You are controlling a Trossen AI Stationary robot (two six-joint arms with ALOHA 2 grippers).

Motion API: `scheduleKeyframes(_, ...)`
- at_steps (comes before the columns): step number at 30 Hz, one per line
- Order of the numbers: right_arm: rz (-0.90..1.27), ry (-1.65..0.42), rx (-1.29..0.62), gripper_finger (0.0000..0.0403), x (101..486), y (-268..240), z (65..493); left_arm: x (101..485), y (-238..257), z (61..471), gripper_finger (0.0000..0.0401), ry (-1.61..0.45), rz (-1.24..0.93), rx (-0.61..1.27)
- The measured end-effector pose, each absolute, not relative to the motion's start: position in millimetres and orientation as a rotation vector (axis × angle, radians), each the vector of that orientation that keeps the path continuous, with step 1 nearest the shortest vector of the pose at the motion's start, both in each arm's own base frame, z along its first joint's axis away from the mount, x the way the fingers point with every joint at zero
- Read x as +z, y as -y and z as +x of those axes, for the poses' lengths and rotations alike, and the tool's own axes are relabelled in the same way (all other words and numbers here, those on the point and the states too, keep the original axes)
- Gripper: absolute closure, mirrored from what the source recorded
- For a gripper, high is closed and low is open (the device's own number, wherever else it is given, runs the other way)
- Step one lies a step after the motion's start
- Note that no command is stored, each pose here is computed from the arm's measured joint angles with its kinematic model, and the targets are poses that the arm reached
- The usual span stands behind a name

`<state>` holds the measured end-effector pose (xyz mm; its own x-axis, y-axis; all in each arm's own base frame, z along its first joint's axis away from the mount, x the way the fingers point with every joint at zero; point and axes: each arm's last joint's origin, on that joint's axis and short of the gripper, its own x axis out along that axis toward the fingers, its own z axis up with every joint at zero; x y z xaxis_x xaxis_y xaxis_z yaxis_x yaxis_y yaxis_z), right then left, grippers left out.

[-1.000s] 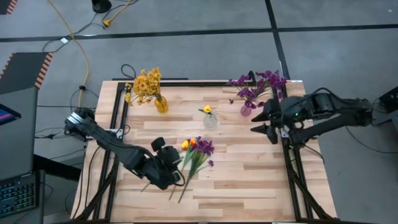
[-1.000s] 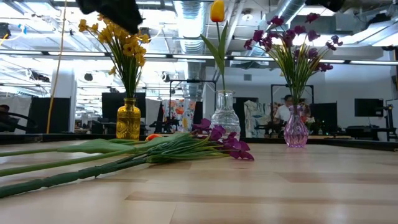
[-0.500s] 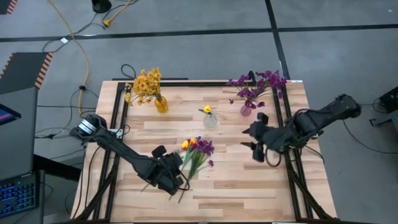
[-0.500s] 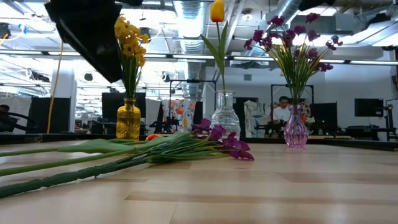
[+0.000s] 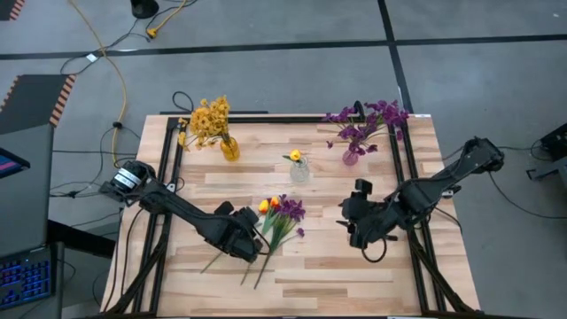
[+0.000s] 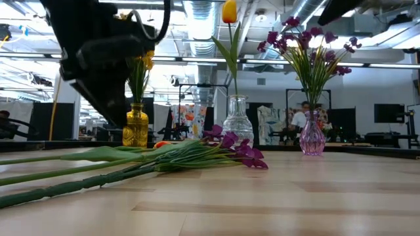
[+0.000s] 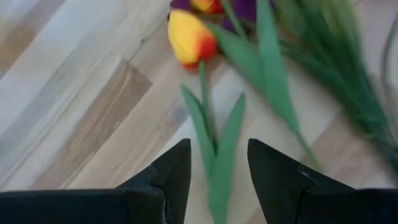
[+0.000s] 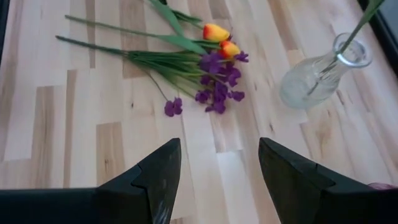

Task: Sort flowers into vase by color
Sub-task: Put the yellow tulip into the transparent vase

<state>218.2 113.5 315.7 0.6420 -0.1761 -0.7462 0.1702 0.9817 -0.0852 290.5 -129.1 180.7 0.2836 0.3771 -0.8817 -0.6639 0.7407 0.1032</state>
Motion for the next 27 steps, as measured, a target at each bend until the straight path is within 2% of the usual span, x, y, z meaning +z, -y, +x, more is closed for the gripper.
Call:
scheduleKeyframes(17,-0.027,-0.905,-0.226,0.0159,290.8,-126.3,240.7,136.8,112.1,283.2,0.0254,-0.994,-0.373,0.698)
scheduleKeyframes(27,-0.042,-0.919,-0.247,0.0159,281.8,-128.4,248.4,125.7,102.2,280.1,0.0257,-1.003,-0.414,0.703)
